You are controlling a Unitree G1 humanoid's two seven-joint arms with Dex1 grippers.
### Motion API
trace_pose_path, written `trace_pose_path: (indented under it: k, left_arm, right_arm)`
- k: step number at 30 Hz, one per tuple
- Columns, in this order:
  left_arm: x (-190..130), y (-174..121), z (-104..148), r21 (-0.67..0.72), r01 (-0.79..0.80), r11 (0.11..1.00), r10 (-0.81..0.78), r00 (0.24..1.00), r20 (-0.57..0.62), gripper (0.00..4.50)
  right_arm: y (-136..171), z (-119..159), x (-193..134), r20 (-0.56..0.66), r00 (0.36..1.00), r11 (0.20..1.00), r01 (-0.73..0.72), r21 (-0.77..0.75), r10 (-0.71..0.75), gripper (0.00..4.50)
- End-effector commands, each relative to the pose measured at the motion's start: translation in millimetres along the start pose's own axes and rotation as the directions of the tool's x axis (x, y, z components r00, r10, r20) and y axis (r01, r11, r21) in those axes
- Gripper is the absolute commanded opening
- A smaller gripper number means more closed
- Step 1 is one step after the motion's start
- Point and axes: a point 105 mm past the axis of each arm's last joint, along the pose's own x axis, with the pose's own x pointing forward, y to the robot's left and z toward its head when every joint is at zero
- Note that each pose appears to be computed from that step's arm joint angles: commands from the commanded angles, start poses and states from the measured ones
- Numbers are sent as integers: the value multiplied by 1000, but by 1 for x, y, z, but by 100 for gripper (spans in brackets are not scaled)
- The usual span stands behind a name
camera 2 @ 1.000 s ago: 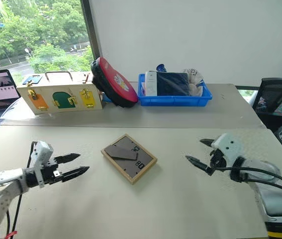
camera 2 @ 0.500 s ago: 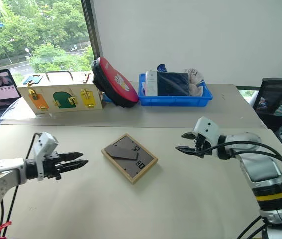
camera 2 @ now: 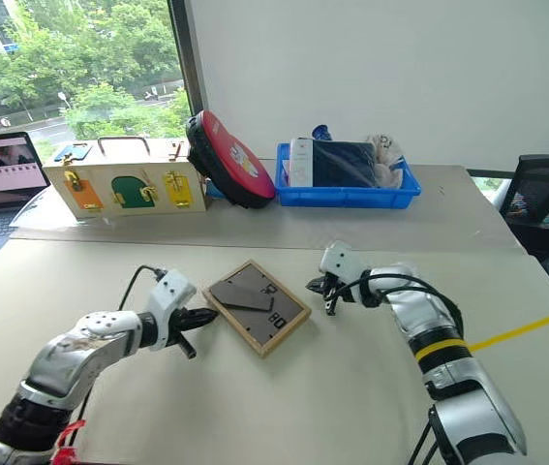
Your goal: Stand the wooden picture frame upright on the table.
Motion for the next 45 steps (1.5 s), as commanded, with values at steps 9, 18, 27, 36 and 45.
trace_pose_path:
  k: [9,18,27,36,45]
  left_arm:
    - [9,-5,7,92,88,992,-88,996,-8,0]
    - [-40,36,-41,108,-8,994,26,986,-166,0]
    - [-38,8,-31,43,184,982,-177,976,-124,0]
    - [-21,-41,-23,-37,318,947,-320,943,-91,0]
    - [-30,-41,-39,-70,312,947,-319,936,-147,0]
  right_arm:
    - [82,20,-16,78,987,985,-147,91,140,9]
    - [53,-23,-45,-87,993,985,89,146,-77,9]
    - [13,-12,-29,-15,987,982,160,102,-160,9]
    - [0,4,7,41,991,990,125,70,-128,9]
    - [2,-3,5,27,993,992,110,68,-112,9]
